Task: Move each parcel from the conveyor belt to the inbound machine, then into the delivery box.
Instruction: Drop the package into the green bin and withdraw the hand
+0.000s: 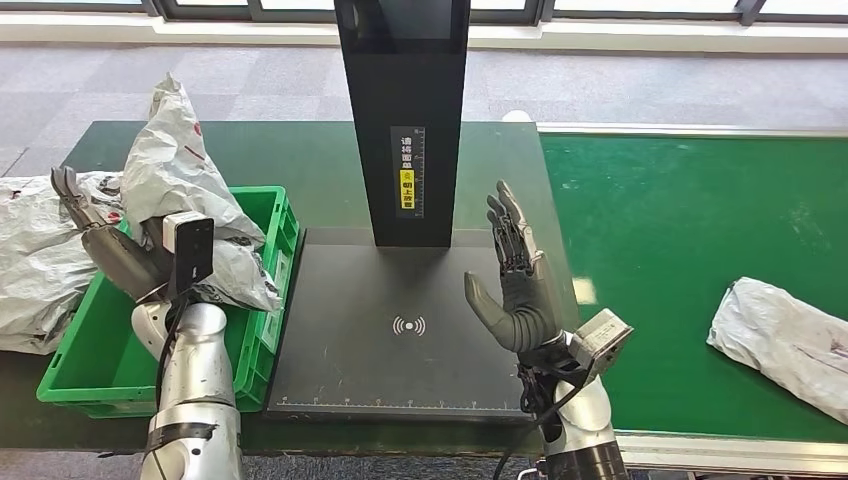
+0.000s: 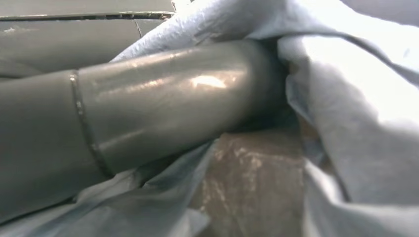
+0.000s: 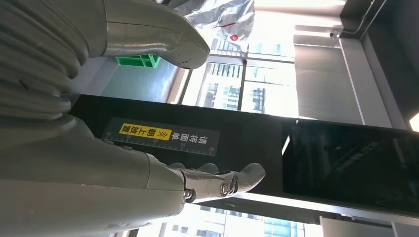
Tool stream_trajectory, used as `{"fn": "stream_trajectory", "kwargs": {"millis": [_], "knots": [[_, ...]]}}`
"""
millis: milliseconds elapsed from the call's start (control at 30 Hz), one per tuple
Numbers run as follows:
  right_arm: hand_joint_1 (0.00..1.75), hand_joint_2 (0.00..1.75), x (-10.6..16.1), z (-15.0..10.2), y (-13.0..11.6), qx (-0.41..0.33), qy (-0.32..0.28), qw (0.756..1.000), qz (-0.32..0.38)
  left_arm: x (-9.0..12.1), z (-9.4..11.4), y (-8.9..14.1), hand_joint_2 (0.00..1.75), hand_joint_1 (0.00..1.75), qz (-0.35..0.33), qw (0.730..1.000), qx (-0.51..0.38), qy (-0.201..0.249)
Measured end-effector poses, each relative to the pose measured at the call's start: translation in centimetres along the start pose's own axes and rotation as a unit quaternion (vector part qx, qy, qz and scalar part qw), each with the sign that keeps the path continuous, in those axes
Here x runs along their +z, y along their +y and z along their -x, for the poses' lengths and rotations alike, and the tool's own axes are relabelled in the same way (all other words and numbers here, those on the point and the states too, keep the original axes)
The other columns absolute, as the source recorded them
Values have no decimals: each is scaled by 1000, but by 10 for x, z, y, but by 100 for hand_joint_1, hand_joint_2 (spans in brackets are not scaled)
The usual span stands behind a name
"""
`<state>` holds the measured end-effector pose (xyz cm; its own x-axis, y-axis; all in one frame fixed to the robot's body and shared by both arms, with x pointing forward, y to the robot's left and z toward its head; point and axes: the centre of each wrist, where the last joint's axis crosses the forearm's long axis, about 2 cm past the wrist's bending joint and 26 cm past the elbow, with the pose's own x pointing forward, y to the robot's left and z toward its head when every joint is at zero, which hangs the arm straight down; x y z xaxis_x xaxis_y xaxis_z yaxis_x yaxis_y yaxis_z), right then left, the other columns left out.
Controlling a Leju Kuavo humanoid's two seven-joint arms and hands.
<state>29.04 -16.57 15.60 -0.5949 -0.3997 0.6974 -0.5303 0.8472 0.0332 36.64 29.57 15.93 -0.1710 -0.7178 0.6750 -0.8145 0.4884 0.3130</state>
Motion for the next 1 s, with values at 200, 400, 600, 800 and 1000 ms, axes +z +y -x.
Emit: {"fn": "stream_trajectory", "kwargs": {"millis": [200, 400, 600, 800, 1000], "knots": [[0, 175, 1, 0, 0, 3, 1, 1000, 1, -2, -4, 5, 0, 0, 5, 1000, -25, -11], [0, 175, 1, 0, 0, 8, 3, 1000, 1, -9, -7, 12, 0, 0, 1, 998, -60, -25], [0, 175, -1, 0, -2, 11, 2, 1000, 0, -16, -5, 23, 0, 0, -18, 996, -80, -23], [0, 175, -1, 2, -3, 12, 5, 1000, 1, -21, -2, 32, 0, 0, -37, 995, -90, -18], [0, 175, 1, 3, -4, 12, 8, 1000, 3, -24, 1, 39, 0, 0, -57, 994, -87, -10]]}}
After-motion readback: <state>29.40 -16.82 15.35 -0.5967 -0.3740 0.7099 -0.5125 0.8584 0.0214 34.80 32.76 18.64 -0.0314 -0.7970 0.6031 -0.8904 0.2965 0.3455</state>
